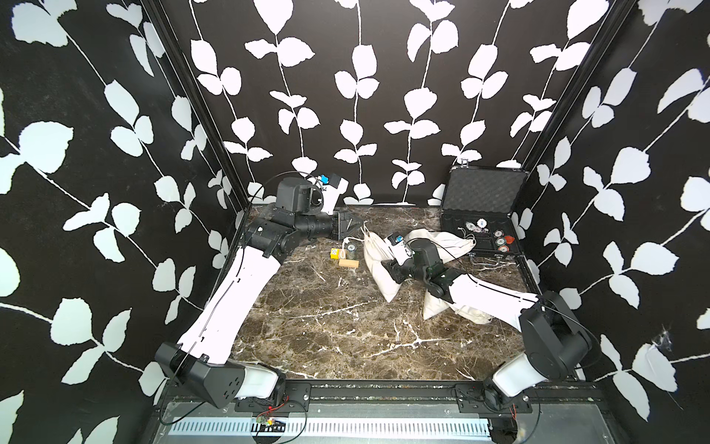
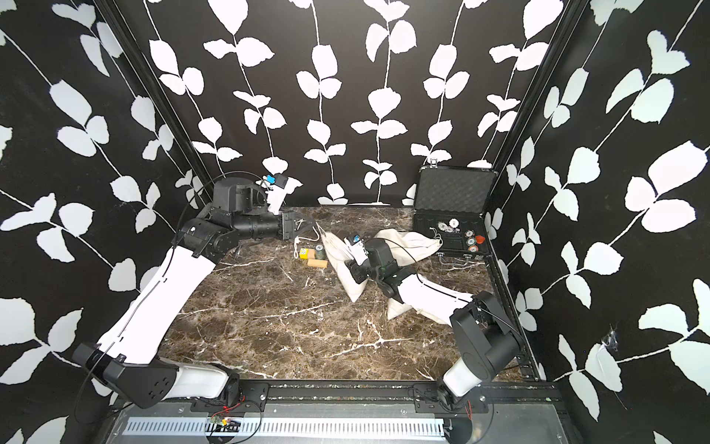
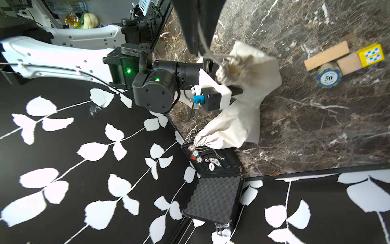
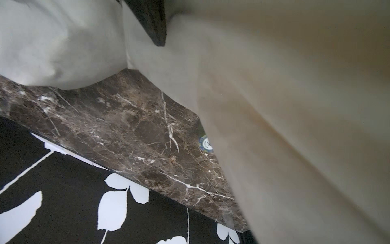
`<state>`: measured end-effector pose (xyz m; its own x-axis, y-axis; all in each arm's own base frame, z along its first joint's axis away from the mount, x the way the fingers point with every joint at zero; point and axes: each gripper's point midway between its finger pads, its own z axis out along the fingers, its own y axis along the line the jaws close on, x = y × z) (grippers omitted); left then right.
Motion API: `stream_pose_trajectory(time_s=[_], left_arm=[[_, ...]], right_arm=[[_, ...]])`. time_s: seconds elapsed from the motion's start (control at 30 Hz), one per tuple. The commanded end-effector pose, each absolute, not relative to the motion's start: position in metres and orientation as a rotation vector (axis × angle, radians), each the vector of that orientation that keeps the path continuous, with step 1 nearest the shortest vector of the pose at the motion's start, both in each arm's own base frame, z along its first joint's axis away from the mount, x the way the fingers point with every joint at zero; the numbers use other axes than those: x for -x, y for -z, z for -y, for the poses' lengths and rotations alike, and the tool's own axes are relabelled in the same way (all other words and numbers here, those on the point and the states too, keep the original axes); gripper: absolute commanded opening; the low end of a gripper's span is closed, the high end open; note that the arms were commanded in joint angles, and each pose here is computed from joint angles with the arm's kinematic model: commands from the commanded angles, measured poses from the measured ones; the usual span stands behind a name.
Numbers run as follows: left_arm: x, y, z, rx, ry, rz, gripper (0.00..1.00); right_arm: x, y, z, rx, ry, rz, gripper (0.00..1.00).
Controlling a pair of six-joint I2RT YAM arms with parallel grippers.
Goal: Close the soil bag
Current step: Frap the soil bag at the center of the board.
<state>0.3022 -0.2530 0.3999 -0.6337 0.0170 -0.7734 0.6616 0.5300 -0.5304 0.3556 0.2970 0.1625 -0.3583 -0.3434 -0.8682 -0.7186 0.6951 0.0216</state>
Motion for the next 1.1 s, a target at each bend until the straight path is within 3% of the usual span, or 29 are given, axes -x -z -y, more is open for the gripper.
stream_pose_trajectory(time_s=[0.0,0.2,0.47,0.83,1.07], left_arm=[[-0.294,-0.451,0.254,-0.622,1.154,-1.805,0.00],[-0.296,-0.443,0.257,-0.632,1.168,-1.823,0.00],[-0.300,-0.432,0.259,-0.630,1.173,-1.847,0.00],[-0.302,-0.423,0.260,-0.632,1.173,-1.867,0.00],[-0.303,-0.425,0.260,-0.634,1.166,-1.860,0.00]], right_arm=[[-0.347,-0.219,-0.317,0.848,-0.587,-1.797,0.60],[-0.338,-0.293,-0.347,0.876,-0.650,-1.589,0.71],[-0.327,-0.349,-0.380,0.903,-0.763,-1.420,0.72],[-0.327,-0.353,-0.396,0.928,-0.824,-1.382,0.67],[-0.324,-0.338,-0.374,0.920,-0.705,-1.409,0.67]])
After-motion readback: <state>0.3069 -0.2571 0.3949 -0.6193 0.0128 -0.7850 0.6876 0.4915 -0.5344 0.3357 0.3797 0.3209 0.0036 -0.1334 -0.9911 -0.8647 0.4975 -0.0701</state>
